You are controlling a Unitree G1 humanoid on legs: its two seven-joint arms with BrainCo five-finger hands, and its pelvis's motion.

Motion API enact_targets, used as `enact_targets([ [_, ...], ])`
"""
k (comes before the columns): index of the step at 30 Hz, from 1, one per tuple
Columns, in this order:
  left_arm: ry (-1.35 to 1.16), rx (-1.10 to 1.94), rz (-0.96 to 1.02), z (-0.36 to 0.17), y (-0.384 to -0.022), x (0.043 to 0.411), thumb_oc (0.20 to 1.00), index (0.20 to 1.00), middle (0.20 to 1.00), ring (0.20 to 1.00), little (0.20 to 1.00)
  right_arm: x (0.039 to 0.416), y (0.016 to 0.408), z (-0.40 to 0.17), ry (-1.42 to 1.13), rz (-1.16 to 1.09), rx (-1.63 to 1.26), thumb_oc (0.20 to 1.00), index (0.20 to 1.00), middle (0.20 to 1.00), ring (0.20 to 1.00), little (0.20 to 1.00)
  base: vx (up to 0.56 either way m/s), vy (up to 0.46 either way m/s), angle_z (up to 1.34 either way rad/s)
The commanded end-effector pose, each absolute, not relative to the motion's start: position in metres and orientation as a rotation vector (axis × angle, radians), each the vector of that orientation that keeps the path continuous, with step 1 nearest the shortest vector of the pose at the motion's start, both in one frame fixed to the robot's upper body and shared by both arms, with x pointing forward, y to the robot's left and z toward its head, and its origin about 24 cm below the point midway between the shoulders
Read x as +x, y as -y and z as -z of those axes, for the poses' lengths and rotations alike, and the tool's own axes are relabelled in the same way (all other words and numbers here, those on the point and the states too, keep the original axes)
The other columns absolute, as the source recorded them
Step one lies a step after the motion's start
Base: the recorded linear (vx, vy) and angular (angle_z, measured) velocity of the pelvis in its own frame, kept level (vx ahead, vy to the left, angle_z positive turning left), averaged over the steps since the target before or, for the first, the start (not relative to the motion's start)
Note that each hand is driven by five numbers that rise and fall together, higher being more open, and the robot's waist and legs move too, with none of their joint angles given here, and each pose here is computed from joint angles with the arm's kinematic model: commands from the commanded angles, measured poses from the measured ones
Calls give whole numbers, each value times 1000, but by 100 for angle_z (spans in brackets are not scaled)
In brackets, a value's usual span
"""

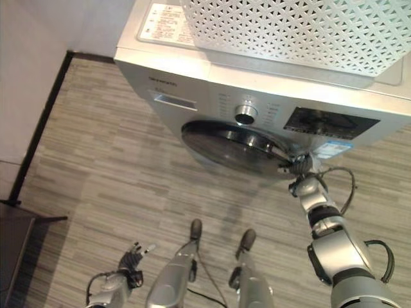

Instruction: Grab the laundry basket,head to the washer,open it,put in the laundry and shut it.

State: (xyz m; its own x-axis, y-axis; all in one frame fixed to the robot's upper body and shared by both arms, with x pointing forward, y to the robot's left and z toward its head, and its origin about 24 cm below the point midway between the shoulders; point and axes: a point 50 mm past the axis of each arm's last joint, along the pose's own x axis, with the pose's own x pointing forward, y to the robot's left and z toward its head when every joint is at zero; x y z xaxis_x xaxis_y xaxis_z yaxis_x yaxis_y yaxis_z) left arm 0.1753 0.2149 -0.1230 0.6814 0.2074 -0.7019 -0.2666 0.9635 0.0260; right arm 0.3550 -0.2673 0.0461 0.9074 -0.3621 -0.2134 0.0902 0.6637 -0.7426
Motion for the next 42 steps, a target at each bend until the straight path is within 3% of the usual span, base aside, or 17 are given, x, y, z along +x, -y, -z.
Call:
enact_targets([
  [1, -802, -17, -214, 126, -211, 173, 1000, 1000, 1000, 1000, 1000, 338, 157, 15, -439, -167, -631, 1000, 1000, 1000, 1000, 1000, 0, 0, 0],
  [2, -811, -9, -203, 127, -210, 170, 1000, 1000, 1000, 1000, 1000, 318, 130, 38, -496, -279, -576, 1000, 1000, 1000, 1000, 1000, 0, 0, 0],
  [10, -661, 121, -132, 106, -212, 185, 1000, 1000, 1000, 1000, 1000, 278, 84, 72, -590, -419, -457, 1000, 1000, 1000, 1000, 1000, 4, -3, 1],
  [13, -395, 240, -138, 59, -220, 209, 1000, 1000, 1000, 1000, 1000, 258, 64, 84, -619, -472, -392, 1000, 1000, 1000, 1000, 1000, 28, -33, 6],
  [22, 373, 859, -129, -96, -230, 240, 1000, 1000, 1000, 1000, 1000, 231, 85, 109, -723, -459, -449, 1000, 1000, 1000, 1000, 1000, 44, -32, 25],
  [23, 508, 850, -92, -126, -218, 240, 1000, 1000, 1000, 1000, 1000, 225, 97, 115, -758, -444, -479, 1000, 1000, 1000, 1000, 1000, 38, -31, 11],
  [26, 588, 701, -22, -148, -202, 237, 1000, 1000, 1000, 1000, 1000, 219, 111, 121, -808, -424, -510, 1000, 1000, 1000, 1000, 1000, 27, -15, 3],
  [28, 500, 272, 245, -146, -172, 245, 1000, 1000, 1000, 1000, 1000, 210, 134, 129, -888, -393, -540, 1000, 1000, 1000, 1000, 1000, 53, 19, 6],
  [29, 500, 270, 248, -146, -172, 245, 1000, 1000, 1000, 1000, 1000, 210, 134, 129, -888, -391, -540, 1000, 1000, 1000, 1000, 1000, 50, 33, 7],
  [31, 389, 34, 483, -136, -148, 248, 1000, 1000, 1000, 1000, 1000, 207, 146, 130, -921, -386, -556, 1000, 1000, 1000, 1000, 1000, 46, 47, -2],
  [36, 78, -193, 882, -97, -109, 245, 1000, 1000, 1000, 1000, 1000, 201, 158, 132, -925, -423, -591, 1000, 1000, 1000, 1000, 1000, 57, 50, -23],
  [38, -14, -228, 950, -85, -102, 243, 1000, 1000, 1000, 1000, 1000, 200, 160, 133, -930, -434, -613, 1000, 1000, 1000, 1000, 1000, 33, 19, -28],
  [40, -316, -349, 1040, -37, -81, 242, 1000, 1000, 1000, 1000, 1000, 203, 163, 132, -929, -468, -667, 1000, 1000, 1000, 1000, 1000, 14, 23, -11],
  [42, -363, -338, 1050, -26, -76, 242, 1000, 1000, 1000, 1000, 1000, 206, 167, 130, -927, -457, -681, 1000, 1000, 1000, 1000, 1000, -10, 5, -18],
])
